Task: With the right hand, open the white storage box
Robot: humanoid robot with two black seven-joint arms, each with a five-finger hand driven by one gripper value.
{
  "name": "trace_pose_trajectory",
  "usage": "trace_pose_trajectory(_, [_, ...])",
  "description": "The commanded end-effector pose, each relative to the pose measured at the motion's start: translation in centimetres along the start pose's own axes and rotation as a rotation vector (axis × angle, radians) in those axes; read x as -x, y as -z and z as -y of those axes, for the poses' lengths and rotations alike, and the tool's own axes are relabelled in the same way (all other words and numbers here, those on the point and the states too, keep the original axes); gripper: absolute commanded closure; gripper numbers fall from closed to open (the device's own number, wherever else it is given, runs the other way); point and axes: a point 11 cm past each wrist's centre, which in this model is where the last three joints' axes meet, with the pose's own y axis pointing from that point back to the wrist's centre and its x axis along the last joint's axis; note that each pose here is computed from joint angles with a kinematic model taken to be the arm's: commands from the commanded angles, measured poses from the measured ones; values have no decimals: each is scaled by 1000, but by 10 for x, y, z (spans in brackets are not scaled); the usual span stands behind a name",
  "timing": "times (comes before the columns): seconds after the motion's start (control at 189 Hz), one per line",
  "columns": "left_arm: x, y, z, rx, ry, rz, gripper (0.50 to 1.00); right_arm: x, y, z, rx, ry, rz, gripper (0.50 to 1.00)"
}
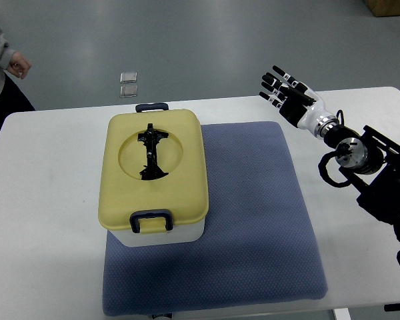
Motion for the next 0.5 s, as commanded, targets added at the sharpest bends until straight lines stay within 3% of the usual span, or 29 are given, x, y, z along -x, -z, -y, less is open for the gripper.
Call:
trace_pose_trajectory(0.0, [0, 0, 0, -1, 0, 0, 500, 0, 1, 0, -1, -1, -1, 558])
trace_pose_trajectory(0.302, [-1, 0, 0, 0, -4, -4, 500, 4, 7, 2, -4, 15, -23, 558])
trace_pose_trajectory(0.493, [-1, 0, 0, 0, -4, -4, 500, 37, 36, 14, -8, 150, -172, 560])
